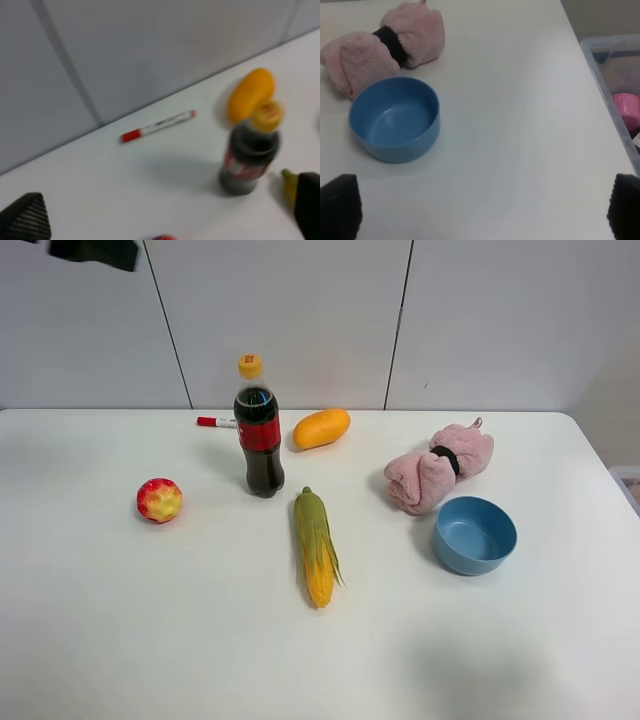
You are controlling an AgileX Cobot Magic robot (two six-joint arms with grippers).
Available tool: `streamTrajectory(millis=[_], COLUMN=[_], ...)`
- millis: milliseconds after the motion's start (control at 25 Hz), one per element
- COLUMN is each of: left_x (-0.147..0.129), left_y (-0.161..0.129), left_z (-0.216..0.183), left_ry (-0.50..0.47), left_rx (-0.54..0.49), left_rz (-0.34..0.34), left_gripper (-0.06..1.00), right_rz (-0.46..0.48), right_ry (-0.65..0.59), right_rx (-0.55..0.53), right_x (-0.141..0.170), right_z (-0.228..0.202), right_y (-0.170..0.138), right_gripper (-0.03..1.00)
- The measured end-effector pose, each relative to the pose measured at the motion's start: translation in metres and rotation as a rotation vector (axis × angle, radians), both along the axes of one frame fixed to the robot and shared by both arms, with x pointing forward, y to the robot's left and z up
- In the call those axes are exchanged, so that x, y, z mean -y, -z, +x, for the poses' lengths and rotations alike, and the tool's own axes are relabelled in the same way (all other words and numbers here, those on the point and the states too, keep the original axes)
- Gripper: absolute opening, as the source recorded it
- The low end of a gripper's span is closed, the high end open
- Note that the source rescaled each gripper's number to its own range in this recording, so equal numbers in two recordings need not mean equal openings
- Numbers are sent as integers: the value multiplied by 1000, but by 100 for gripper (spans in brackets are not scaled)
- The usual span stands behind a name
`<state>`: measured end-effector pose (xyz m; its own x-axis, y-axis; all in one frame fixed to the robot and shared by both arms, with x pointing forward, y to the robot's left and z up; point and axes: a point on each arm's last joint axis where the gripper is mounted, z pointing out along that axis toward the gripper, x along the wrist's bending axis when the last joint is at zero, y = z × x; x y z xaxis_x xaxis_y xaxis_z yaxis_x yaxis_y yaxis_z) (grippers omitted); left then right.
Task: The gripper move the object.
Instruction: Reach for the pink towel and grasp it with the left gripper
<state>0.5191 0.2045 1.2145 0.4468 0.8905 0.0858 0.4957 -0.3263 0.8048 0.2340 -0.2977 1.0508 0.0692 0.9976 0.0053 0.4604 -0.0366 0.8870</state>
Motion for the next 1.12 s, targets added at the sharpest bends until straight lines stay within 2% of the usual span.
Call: streamTrajectory(millis=[240, 400, 520, 760, 1120], left_x=[95, 147, 176, 217, 246], left_y=[31, 43, 51, 81, 143], left_z=[25, 38, 52, 85, 113], left_ry=[226, 316, 357, 396, 398], left_rx=[-20, -12, -3, -29, -76], left_rz=[-13, -43, -52, -92, -70], left_gripper=[100, 100, 100, 100, 100], right_rz=[0, 0, 0, 0, 0], right_ry=[0, 0, 0, 0, 0], right_rx=[0, 0, 0, 0, 0], right_x=[0, 0, 0, 0, 0], right_z=[0, 0, 0, 0, 0], right_y=[0, 0, 0, 0, 0], right_gripper=[100, 100, 100, 100, 100])
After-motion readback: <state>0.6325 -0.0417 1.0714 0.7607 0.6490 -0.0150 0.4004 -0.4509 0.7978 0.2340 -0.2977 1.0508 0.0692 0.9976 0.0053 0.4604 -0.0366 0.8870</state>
